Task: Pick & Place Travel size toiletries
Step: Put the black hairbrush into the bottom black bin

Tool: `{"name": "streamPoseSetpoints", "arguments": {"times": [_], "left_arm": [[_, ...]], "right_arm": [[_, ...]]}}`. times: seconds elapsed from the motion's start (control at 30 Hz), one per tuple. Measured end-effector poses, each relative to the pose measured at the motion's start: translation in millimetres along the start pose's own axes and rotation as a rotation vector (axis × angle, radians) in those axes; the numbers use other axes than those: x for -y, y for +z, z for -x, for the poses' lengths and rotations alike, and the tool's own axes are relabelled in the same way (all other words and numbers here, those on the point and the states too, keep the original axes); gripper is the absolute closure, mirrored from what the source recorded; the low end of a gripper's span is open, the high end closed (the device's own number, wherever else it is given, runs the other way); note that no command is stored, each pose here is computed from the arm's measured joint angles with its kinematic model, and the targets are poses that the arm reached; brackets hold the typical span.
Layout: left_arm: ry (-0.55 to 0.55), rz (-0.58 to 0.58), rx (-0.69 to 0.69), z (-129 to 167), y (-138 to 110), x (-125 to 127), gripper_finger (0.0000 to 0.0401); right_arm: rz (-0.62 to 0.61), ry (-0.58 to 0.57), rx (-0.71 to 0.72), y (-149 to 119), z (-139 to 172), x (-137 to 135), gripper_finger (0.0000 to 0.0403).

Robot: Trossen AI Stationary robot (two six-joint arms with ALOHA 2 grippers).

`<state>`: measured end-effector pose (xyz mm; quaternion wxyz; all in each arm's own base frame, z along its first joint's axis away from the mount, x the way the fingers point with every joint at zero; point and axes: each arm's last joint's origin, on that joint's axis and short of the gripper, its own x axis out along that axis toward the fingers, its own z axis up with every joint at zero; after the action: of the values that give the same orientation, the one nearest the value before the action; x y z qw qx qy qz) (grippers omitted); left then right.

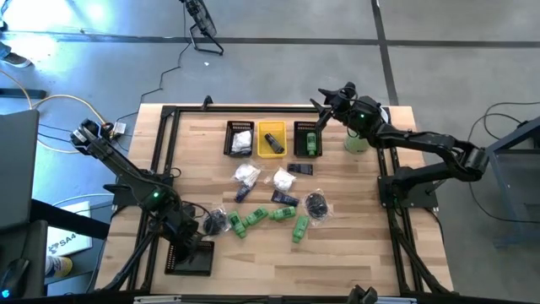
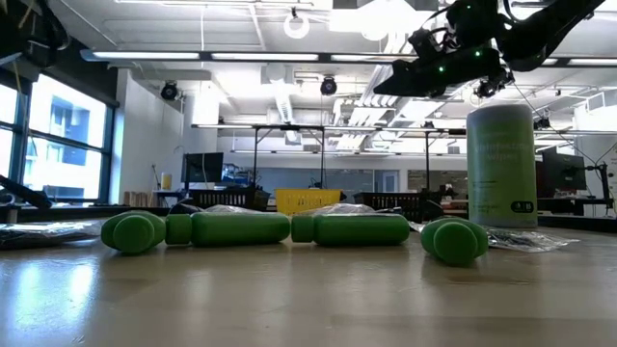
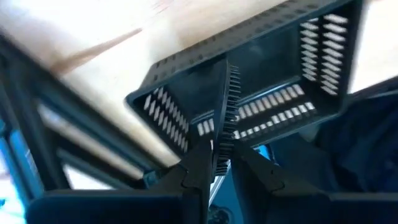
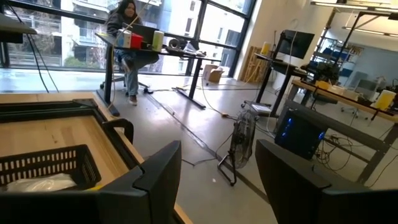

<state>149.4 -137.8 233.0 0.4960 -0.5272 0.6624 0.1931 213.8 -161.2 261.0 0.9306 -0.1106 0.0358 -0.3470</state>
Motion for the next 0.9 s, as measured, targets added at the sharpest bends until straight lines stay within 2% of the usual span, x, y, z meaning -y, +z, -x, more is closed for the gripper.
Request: {"name": "streamPoseSetpoints", "arguments": {"times": [0.13, 0.37, 0.47, 0.53, 0.7, 0.9], "left_arm": [[0.011, 0.017, -0.029, 0.0, -0.8, -0.4, 0.0335], [-0.003, 0.027, -0.018, 0.0, -0.7, 0.7, 0.027], [-0.025, 0.017, -0.027, 0.1, -1.5, 2.9, 0.0254], [-0.04, 0.005, -0.042, 0.1, -2.4, 4.7, 0.0252], [-0.095, -0.136, -0.064, 0.6, -4.6, 10.1, 0.0268], [-0.131, -0.264, 0.077, 0.8, -0.8, 11.7, 0.0291]], "right_arm": [[0.003, 0.002, 0.0, 0.0, 0.0, -0.1, 0.0204], [0.004, 0.003, 0.001, 0.0, 0.0, -0.1, 0.0204], [0.004, 0.003, 0.001, 0.0, 0.0, -0.1, 0.0204], [0.004, 0.003, 0.001, 0.0, 0.0, -0.1, 0.0204], [0.004, 0.003, 0.001, 0.0, 0.0, -0.1, 0.0204], [0.007, 0.003, 0.0, 0.0, 0.0, -0.1, 0.0204]]}}
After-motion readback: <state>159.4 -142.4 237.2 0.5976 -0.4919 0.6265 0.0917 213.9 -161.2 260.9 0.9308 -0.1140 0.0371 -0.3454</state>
